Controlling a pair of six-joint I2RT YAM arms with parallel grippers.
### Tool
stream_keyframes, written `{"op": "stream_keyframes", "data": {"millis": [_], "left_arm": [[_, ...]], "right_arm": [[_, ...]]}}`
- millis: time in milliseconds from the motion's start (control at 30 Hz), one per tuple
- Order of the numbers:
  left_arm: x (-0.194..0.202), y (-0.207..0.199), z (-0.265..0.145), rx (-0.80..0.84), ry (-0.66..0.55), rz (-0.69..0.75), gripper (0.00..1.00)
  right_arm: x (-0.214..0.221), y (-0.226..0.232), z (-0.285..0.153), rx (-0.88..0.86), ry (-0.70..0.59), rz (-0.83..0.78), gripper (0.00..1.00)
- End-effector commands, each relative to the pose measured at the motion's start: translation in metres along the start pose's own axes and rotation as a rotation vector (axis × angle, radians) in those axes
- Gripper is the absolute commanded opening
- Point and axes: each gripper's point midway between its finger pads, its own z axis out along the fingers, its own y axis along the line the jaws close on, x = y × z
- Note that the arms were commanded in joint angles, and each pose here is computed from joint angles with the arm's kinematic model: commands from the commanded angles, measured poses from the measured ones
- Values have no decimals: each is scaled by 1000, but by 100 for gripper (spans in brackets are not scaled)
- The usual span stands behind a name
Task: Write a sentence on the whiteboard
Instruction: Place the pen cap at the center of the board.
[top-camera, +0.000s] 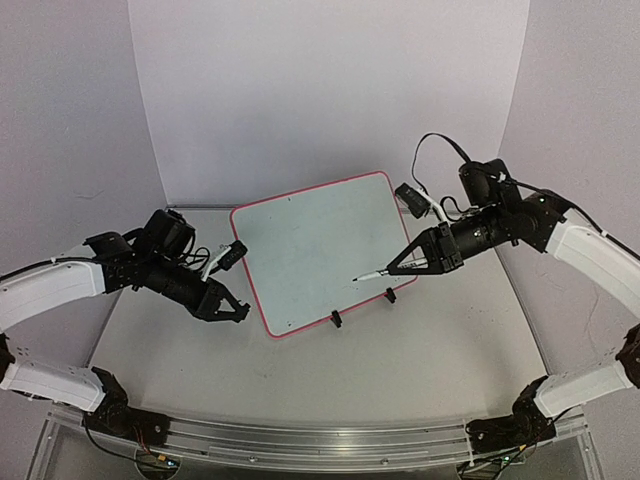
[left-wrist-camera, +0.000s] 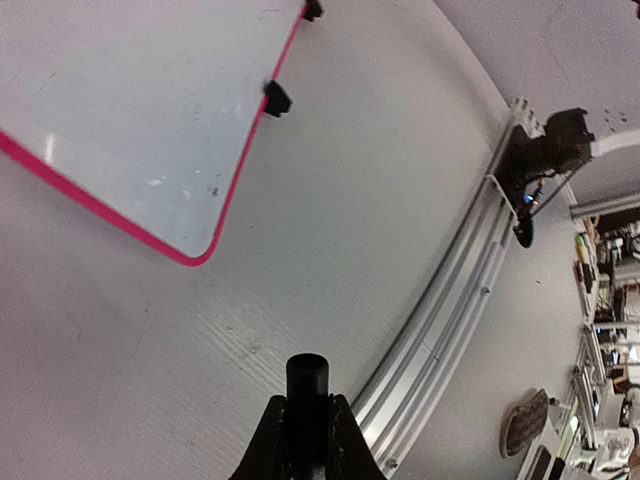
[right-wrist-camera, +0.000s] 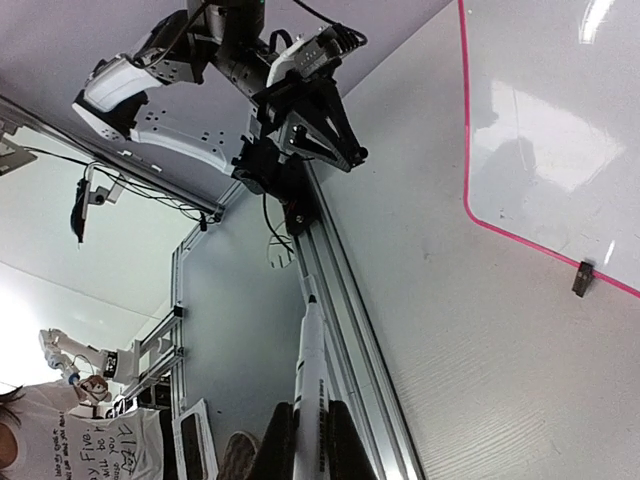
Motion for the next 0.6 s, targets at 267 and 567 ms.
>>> {"op": "stream_keyframes", "data": {"millis": [267, 567], "left_arm": [[22, 107, 3, -455, -144, -397, 0], [34, 123, 29, -465, -35, -396, 1]], "right_arm": [[-23, -32, -25, 284, -263, -51, 0], [-9, -50, -14, 323, -273, -26, 0]]}}
